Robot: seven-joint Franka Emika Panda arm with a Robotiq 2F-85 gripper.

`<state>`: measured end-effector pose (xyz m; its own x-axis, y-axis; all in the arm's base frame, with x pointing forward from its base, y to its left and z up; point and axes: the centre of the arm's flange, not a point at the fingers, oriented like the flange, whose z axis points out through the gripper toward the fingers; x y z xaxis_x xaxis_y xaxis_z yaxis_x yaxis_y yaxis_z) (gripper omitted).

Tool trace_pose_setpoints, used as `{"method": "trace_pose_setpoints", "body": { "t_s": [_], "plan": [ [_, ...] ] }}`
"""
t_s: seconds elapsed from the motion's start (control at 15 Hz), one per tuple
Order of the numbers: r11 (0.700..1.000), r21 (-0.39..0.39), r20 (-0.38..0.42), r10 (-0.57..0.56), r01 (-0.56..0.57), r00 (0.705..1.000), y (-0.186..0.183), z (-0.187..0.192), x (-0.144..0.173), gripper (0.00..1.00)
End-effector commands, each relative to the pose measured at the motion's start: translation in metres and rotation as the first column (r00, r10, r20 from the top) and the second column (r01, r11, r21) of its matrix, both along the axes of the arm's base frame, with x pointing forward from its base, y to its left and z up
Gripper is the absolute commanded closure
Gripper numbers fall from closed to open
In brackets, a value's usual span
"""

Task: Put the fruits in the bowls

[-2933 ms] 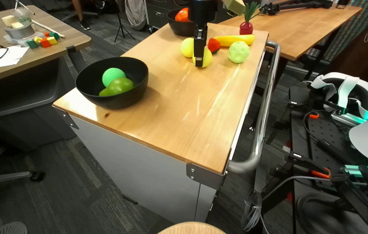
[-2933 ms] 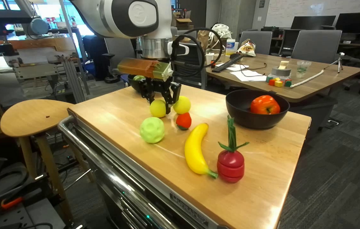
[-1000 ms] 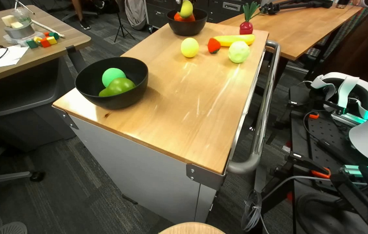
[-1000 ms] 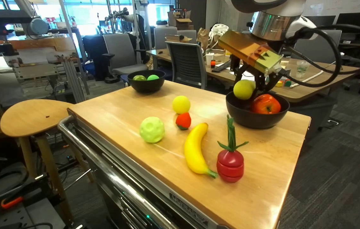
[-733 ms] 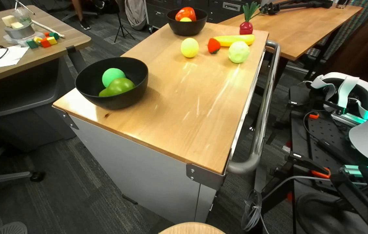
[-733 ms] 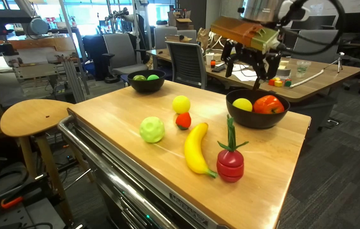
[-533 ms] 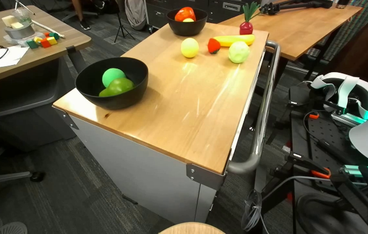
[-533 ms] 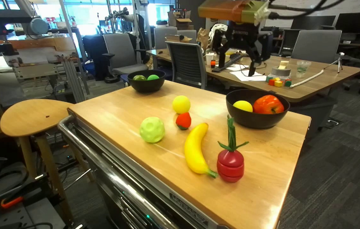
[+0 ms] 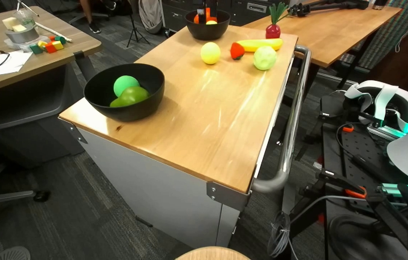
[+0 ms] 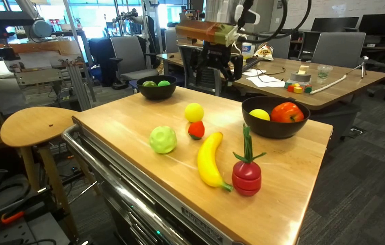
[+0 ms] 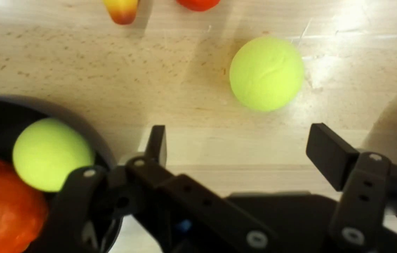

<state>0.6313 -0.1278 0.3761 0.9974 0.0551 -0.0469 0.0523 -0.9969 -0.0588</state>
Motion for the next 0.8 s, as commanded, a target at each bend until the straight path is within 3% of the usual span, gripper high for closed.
{"method": "trace_pose_setpoints", "body": {
  "t_s": [0.0, 0.47, 0.53, 0.6, 0.73],
  "plan": [
    [0.999, 0.036, -0.014, 0.032, -0.032, 0.999, 0.013, -0.032, -0.009, 0.00],
    [0.983, 0.169, -0.048, 0.078, -0.069, 0.996, 0.041, -0.060, -0.019, 0.00],
    [0.982, 0.172, -0.049, 0.085, -0.075, 0.995, 0.044, -0.063, -0.019, 0.06],
    [0.983, 0.168, -0.055, 0.087, -0.076, 0.995, 0.046, -0.064, -0.019, 0.26],
    [0.983, 0.166, -0.060, 0.086, -0.075, 0.994, 0.048, -0.063, -0.020, 0.42]
  ]
}}
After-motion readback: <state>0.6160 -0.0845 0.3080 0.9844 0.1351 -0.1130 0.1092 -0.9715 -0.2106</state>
